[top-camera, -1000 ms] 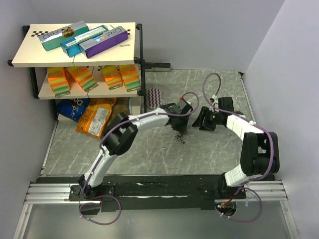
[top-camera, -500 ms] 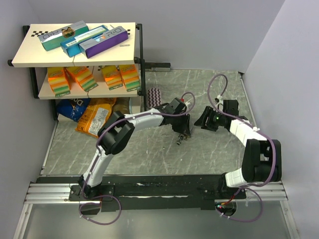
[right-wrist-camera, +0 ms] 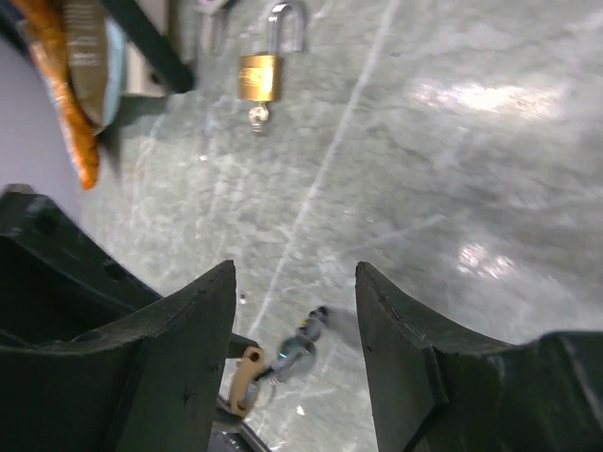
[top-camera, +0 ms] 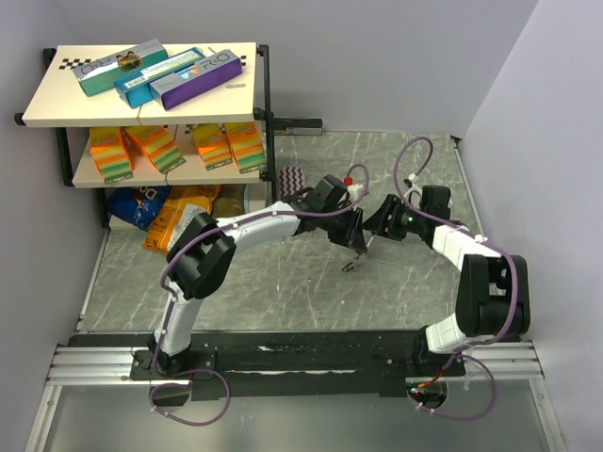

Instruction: Unlock with the key

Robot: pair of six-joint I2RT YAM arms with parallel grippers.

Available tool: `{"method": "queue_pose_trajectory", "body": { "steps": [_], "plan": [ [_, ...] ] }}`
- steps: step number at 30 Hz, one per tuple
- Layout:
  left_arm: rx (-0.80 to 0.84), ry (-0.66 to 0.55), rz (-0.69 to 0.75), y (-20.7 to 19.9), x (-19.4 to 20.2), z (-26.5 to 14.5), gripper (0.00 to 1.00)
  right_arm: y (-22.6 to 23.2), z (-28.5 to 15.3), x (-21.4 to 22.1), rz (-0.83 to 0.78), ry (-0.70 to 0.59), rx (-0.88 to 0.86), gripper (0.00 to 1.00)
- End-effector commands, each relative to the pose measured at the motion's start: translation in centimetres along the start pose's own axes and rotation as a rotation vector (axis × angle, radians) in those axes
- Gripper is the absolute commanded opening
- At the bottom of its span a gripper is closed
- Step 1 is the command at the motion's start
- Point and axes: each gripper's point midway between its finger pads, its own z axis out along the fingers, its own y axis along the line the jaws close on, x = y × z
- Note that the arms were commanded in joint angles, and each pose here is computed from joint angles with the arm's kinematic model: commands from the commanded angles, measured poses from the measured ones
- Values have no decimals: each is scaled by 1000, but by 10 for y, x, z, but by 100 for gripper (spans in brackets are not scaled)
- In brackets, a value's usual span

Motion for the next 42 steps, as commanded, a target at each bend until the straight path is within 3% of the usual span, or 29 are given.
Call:
{"method": "queue_pose_trajectory", "body": {
  "steps": [1,10,16,20,25,33,36,39,40,42],
  "plan": [
    [52,-64,47,-22,-18,-17,1,23,5,-11,-24,-11,-165,59],
    [1,-129,-10,-10,-33,-14,1,32,3,-3,-4,30,-230,54],
    [-66,-173,-61,10,-42,-16,1,31,4,2,0,52,-232,38],
    [-124,-185,-79,25,-43,-14,1,20,6,1,0,59,-164,28],
    [-92,-182,-73,22,-44,-12,1,3,9,3,11,83,-68,24],
    [-175,-181,-69,39,-48,-9,1,-19,6,2,36,120,92,22],
    [-143,-167,-52,33,-48,-7,1,-28,5,1,50,128,152,25],
    [-111,-175,-42,26,-48,-10,1,-25,1,-5,33,99,155,38],
    [-108,-166,-47,28,-45,-10,1,-21,-1,-6,29,95,144,48],
    [-97,-158,-39,25,-44,-13,1,-10,-6,-15,-4,57,119,53]
  ]
}}
